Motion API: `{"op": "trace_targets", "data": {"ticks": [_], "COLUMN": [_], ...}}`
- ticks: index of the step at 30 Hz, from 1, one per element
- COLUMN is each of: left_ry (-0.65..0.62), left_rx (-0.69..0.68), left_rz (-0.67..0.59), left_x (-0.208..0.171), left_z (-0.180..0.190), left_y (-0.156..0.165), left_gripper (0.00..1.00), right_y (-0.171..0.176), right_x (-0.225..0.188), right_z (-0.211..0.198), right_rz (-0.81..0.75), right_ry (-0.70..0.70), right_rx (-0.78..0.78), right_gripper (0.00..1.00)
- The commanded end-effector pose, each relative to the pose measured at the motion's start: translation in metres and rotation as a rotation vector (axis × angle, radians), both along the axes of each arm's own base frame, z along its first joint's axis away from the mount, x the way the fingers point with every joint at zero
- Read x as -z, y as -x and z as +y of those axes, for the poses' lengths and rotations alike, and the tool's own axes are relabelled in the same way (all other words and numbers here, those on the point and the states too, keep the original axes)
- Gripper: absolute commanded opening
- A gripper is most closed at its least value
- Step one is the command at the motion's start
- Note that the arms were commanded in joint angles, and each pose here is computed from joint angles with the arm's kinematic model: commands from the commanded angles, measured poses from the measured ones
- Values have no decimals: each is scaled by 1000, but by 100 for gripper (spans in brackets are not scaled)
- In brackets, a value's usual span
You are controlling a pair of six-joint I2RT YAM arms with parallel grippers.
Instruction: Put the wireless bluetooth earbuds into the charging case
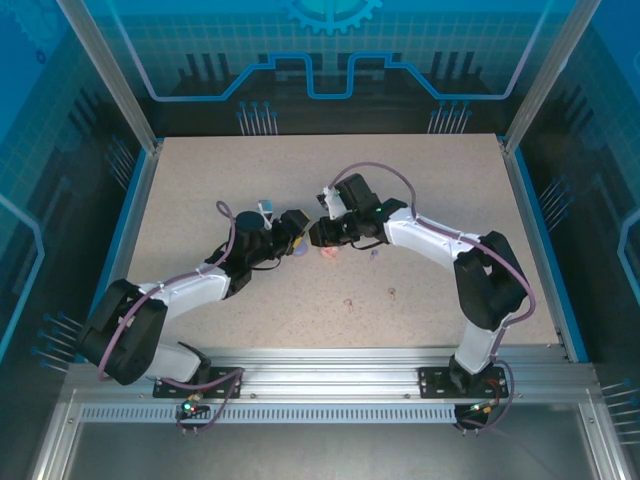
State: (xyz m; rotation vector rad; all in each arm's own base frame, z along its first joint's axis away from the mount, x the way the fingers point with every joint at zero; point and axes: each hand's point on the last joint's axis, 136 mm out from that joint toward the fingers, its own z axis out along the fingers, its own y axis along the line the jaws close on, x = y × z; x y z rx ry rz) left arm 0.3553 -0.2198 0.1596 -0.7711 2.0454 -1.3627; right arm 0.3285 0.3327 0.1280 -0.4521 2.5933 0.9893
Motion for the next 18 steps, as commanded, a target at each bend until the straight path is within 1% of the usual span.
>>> {"op": "trace_targets", "data": {"ticks": [1, 3, 4, 5, 7, 9, 14, 17, 18], "left_ry": [-26, -39, -47, -56, -79, -96, -125, -147, -148], "left_rx": [0, 1, 2, -1, -6, -15, -43, -73, -81], "left_rz": [16, 11, 8, 4, -4, -2, 41, 66, 68], "left_x": [12, 12, 12, 12, 10, 10, 14, 18, 18], "left_z": [0, 1, 1, 3, 7, 12, 34, 52, 57], "left_y": [2, 3, 3, 2, 1, -2, -11, -15, -16], "left_gripper": [58, 58, 58, 59, 63, 69, 90, 99, 99], "right_y": [1, 1, 0, 0, -2, -4, -10, -18, -20], "right_x": [22, 25, 27, 28, 29, 35, 50, 58, 60], "right_z": [-10, -16, -19, -24, -31, -42, -54, -56, -55], "right_rz": [50, 67, 74, 84, 110, 157, 221, 243, 251], "right_ry": [40, 56, 66, 80, 102, 142, 189, 200, 199], "right_rx": [20, 48, 65, 91, 136, 196, 268, 284, 286], "right_gripper": [22, 26, 30, 37, 45, 55, 72, 78, 79]}}
